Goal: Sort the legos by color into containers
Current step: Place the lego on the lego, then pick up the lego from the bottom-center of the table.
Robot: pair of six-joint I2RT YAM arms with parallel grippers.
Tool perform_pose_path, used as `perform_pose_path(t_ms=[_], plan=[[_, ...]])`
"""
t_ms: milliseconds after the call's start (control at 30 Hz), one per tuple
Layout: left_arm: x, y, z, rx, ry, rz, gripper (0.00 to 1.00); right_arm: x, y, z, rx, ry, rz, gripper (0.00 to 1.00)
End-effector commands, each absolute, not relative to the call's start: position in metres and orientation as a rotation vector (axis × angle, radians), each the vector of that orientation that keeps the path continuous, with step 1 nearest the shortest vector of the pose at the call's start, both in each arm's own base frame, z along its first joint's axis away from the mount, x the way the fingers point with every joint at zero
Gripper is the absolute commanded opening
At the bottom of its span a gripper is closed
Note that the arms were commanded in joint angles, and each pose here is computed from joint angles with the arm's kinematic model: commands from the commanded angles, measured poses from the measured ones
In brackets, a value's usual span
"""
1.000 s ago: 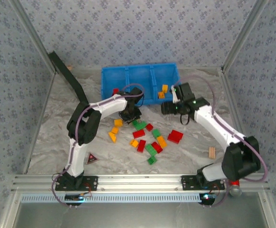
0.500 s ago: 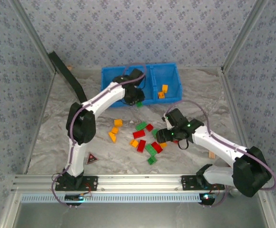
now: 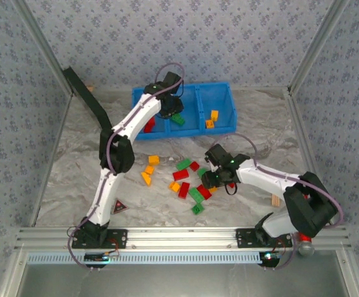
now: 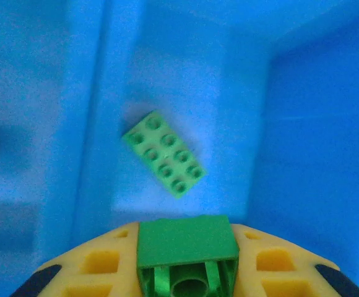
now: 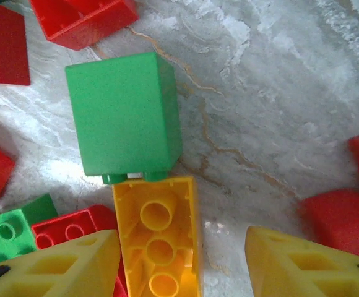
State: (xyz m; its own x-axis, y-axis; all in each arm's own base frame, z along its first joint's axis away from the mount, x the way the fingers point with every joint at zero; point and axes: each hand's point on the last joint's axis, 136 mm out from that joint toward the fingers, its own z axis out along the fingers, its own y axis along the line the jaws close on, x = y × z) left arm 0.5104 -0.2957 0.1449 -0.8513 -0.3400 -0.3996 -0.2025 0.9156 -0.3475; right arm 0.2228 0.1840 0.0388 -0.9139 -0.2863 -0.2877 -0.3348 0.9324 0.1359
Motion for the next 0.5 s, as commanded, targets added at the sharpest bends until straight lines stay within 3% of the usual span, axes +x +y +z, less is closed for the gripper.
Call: perform_pose_path(t_ms=[0, 467], plan=[[0.508, -0.296, 0.131, -0.343, 2.669, -0.352, 0.22, 0.228, 0.185, 0.035, -0.45, 2.829, 0.221, 0.56], [0.505, -0.316, 0.086, -0.325, 2.754, -0.388, 0.29, 0.223, 0.184, 0.017, -0.46, 2.886, 0.166, 0.34]])
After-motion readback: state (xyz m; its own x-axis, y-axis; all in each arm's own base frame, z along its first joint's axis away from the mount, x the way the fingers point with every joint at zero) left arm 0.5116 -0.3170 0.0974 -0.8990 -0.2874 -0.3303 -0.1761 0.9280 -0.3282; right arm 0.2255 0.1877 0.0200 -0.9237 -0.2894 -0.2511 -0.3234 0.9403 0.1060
